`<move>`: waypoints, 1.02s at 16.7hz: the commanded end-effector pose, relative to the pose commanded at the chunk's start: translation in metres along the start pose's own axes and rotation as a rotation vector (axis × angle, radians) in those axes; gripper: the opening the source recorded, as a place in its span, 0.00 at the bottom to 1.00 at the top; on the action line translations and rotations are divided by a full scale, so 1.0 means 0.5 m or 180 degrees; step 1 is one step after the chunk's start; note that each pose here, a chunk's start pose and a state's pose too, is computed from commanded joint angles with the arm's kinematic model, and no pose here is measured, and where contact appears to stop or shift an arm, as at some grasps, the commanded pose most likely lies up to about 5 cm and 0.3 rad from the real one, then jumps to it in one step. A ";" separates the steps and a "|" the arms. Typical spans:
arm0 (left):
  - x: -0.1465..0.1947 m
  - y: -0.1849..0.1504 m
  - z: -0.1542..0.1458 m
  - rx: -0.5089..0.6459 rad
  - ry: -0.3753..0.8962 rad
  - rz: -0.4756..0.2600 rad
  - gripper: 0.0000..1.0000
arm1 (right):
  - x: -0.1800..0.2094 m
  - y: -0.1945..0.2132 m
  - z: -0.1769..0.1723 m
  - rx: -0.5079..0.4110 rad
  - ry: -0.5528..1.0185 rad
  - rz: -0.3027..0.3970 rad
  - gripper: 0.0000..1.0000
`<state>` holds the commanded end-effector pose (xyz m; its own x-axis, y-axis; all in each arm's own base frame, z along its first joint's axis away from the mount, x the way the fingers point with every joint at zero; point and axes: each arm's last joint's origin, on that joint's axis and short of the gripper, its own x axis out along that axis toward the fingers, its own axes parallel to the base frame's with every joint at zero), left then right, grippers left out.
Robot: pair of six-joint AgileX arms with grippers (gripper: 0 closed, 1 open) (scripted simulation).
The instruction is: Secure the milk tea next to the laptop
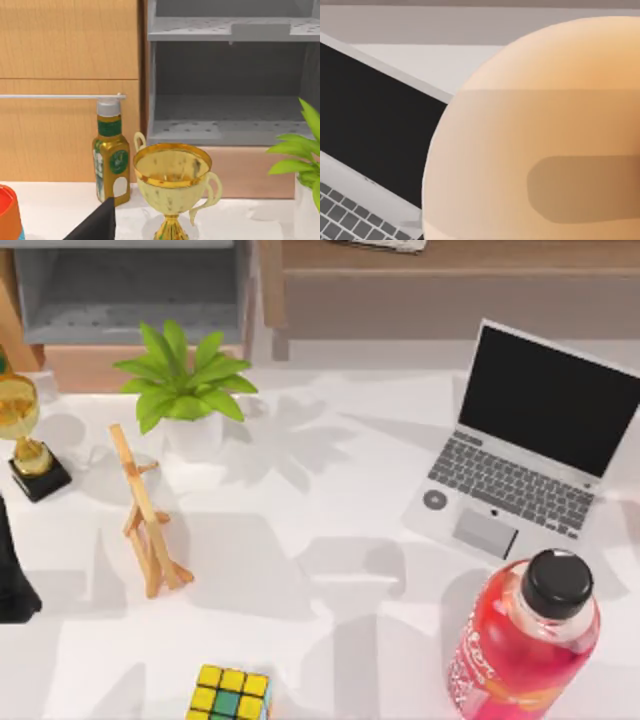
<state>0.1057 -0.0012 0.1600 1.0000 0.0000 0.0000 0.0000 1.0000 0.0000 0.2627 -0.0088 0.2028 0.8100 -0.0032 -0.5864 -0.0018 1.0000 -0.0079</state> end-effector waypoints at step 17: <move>0.000 0.000 0.000 0.0000 0.0000 0.0000 1.00 | 0.009 -0.032 0.003 -0.0008 -0.0204 -0.0086 0.00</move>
<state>0.1057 -0.0012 0.1600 1.0000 0.0000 0.0000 0.0000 1.0000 0.0000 0.2673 -0.0246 0.2017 0.8457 -0.0297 -0.5328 0.0193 0.9995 -0.0250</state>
